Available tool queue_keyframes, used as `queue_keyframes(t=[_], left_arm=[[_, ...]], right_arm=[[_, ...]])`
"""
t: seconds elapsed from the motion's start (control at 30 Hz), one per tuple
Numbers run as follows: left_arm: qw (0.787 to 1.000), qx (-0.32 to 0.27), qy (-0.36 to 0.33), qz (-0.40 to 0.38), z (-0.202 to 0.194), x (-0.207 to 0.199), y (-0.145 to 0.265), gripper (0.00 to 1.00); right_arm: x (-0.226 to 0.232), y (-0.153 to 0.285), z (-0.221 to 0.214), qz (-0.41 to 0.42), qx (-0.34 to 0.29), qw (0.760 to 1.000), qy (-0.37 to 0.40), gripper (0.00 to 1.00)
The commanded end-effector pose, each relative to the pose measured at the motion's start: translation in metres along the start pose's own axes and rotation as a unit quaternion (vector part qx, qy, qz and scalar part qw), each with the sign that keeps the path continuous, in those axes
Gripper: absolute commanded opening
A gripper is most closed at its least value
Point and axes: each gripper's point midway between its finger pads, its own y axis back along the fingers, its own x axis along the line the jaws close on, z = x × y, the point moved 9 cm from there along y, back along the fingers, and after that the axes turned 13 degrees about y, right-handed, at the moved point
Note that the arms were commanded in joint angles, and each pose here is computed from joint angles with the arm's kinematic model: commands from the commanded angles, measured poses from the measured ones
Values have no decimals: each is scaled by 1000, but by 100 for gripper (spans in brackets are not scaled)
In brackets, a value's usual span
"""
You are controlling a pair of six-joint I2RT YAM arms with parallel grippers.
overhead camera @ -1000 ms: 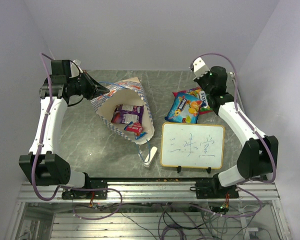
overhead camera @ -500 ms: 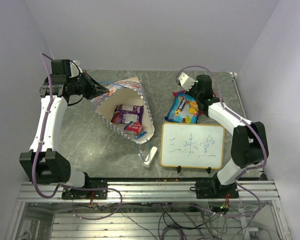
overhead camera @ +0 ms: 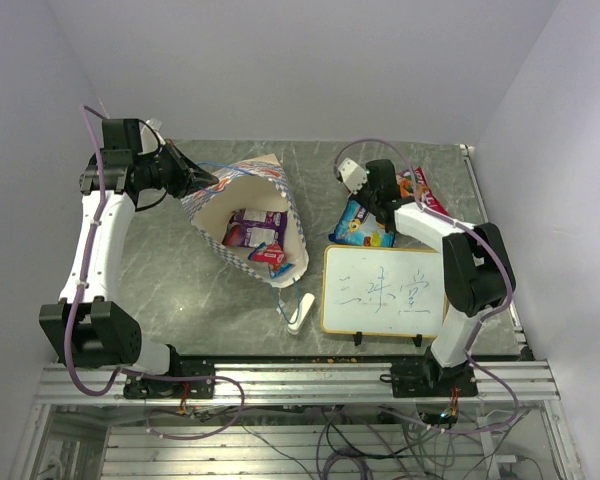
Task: Take the snacks out of the paper bag
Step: Place the snack at the center of the board, then take out the snack from the paper bag.
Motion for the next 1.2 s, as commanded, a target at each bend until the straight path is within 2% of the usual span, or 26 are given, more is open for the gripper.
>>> queue_keyframes(t=[0.0, 0.1, 0.33, 0.43, 0.63, 0.83, 0.9, 1.07, 1.17], left_arm=[[1000, -4, -17, -23, 0, -7, 7, 7], [1000, -4, -19, -24, -1, -7, 8, 7], [999, 2, -20, -27, -5, -6, 9, 7], [999, 5, -20, -29, -6, -7, 7, 7], [999, 9, -23, -32, -8, -10, 5, 7], [999, 9, -22, -32, -9, -9, 6, 7], [999, 8, -21, -32, -10, -9, 7, 7], [999, 5, -23, -33, -12, -9, 10, 7], [999, 6, -23, -34, -14, -8, 10, 7]], right_arm=[[6, 7, 10, 20, -12, 997, -68, 25], [-10, 26, 15, -5, -36, 997, -68, 38], [-40, 76, 28, -37, -81, 995, -53, 55], [-42, 89, 35, -30, -111, 991, -72, 57], [-20, 112, 76, 41, -246, 962, -115, 56], [8, 131, 133, 80, -312, 946, -31, 55], [14, 142, 151, 91, -347, 933, -7, 55], [36, 179, 187, 135, -465, 873, 60, 55], [50, 194, 197, 140, -498, 850, 101, 55]])
